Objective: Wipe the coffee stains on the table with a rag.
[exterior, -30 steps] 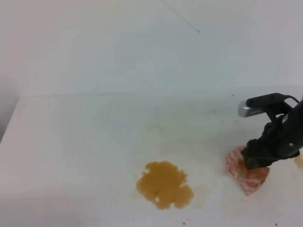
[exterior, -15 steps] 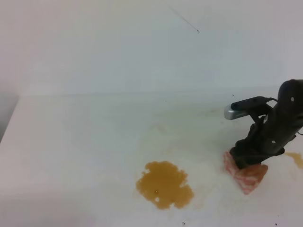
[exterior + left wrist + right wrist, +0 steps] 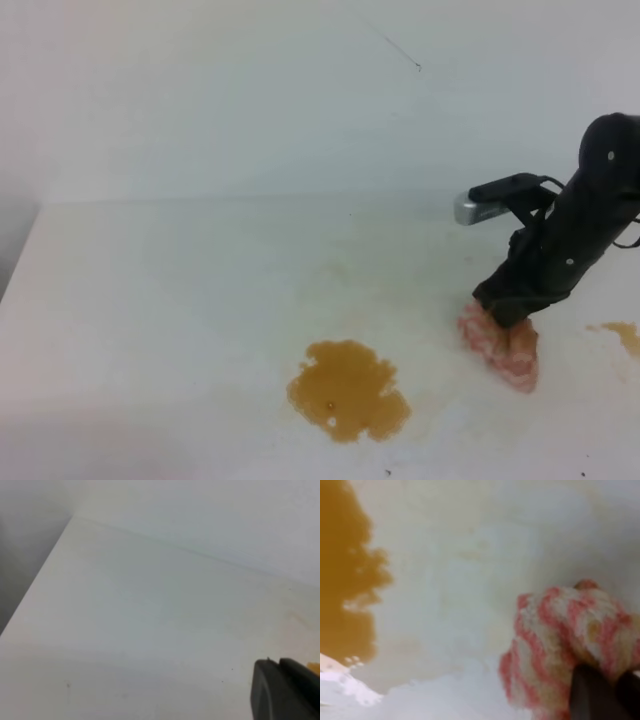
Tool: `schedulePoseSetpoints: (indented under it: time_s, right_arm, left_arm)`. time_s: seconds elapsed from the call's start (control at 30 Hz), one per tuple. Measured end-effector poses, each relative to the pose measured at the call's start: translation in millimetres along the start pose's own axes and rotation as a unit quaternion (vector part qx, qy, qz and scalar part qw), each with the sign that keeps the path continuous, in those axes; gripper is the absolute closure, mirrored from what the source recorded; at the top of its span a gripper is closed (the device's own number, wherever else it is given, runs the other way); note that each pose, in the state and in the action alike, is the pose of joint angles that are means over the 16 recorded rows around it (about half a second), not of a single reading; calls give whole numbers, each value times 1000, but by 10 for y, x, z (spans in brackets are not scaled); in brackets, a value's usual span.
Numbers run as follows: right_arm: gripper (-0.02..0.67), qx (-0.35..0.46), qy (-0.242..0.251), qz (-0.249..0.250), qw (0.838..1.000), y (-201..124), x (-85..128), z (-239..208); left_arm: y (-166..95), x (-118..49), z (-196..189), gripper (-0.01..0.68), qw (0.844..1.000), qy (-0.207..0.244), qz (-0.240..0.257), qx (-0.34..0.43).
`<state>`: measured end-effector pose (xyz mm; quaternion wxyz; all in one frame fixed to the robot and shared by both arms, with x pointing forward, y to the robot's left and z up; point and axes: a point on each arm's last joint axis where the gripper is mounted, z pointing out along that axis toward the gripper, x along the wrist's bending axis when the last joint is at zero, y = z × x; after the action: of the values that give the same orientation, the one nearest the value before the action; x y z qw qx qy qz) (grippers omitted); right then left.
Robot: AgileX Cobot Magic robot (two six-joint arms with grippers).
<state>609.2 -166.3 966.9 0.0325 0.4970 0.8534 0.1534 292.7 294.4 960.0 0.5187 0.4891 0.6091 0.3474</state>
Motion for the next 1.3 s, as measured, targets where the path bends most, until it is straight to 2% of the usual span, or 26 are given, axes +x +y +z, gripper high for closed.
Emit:
schedulePoseSetpoints:
  time_s: [0.2, 0.4, 0.73, 1.03, 1.3]
  right_arm:
    - [621, -39, 16, -39, 998, 143, 298, -187]
    - [622, -80, 30, -90, 992, 246, 759, -220]
    - [622, -78, 55, -156, 983, 232, 1441, 271]
    - [622, -36, 78, -186, 979, 79, 1844, 706]
    - [622, -28, 93, -190, 977, 109, 2030, 792]
  left_arm:
    - [0, 0, 0, 678, 1000, 0, 0, 0]
    - [0, 0, 0, 678, 1000, 0, 0, 0]
    - [0, 0, 0, 678, 1000, 0, 0, 0]
    - [0, 0, 0, 678, 1000, 0, 0, 0]
    - [0, 0, 0, 678, 1000, 0, 0, 0]
